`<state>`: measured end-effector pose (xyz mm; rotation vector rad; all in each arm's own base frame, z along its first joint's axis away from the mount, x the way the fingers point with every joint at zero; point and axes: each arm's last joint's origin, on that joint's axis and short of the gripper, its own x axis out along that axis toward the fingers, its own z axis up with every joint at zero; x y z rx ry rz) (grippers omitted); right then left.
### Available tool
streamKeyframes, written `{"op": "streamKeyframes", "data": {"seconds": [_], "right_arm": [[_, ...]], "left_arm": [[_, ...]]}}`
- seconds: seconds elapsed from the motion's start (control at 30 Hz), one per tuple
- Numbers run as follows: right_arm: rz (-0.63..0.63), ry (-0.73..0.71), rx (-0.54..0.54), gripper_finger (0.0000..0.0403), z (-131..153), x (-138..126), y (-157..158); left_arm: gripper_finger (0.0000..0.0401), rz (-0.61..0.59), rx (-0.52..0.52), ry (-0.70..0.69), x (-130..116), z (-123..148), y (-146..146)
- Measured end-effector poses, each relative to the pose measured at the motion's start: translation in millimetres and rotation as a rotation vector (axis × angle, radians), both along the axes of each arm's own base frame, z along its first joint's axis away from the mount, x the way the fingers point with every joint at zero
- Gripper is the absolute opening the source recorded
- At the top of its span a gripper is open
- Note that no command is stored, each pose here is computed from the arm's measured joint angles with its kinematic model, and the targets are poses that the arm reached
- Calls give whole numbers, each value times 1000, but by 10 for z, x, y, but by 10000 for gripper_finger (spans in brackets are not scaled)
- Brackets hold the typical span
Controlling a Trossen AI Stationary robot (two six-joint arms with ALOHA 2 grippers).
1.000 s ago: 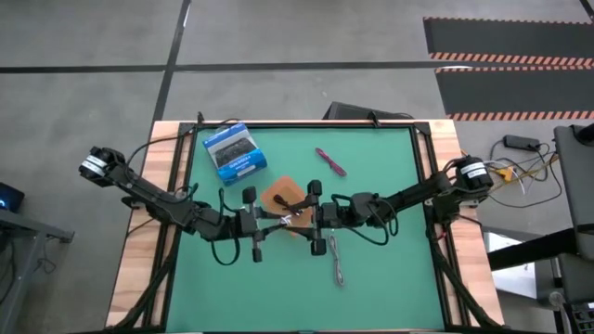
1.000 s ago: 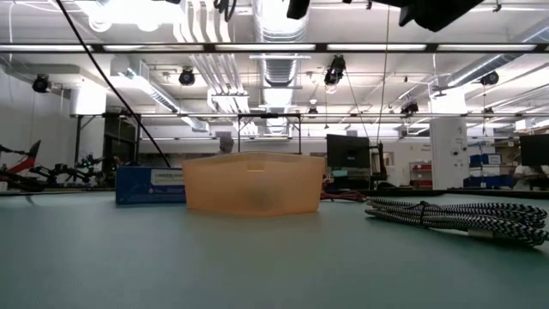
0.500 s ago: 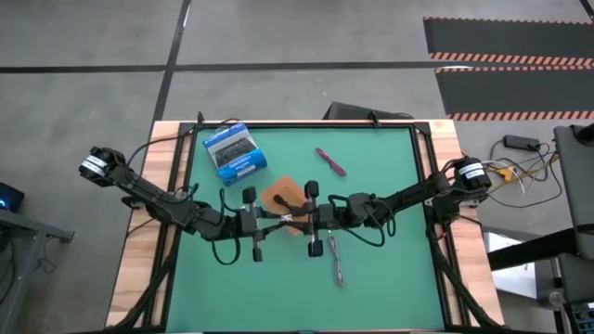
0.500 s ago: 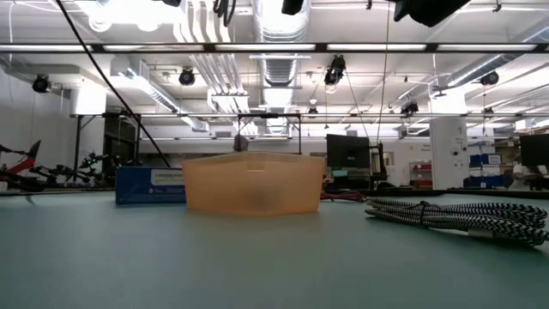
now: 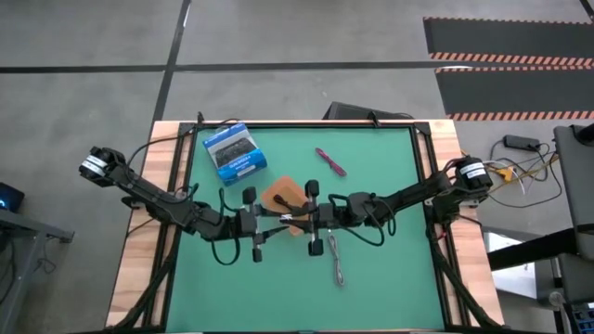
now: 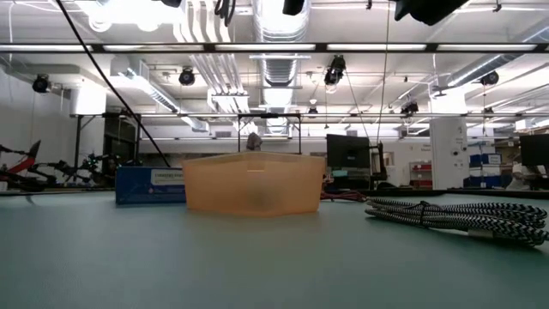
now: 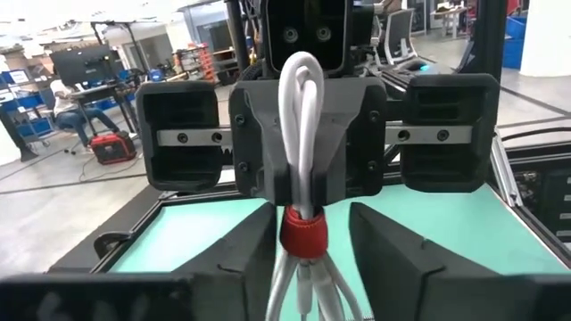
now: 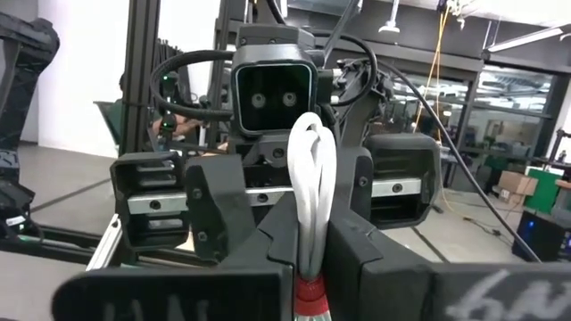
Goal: Pick and place USB-C Cables
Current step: Put the white charger cable into the orange bin
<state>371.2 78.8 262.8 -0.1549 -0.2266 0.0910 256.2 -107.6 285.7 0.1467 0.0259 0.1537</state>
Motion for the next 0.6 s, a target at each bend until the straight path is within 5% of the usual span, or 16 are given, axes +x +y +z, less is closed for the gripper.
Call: {"op": "streamKeyframes", "data": {"seconds": [0.27, 0.6], "right_arm": [[2, 102, 19, 16, 80, -7, -8], [-49, 318, 23, 15, 306, 122, 4]], "left_arm": [[189, 55, 18, 32, -40, -88, 33], [198, 61, -3, 114, -198, -106, 110]]}}
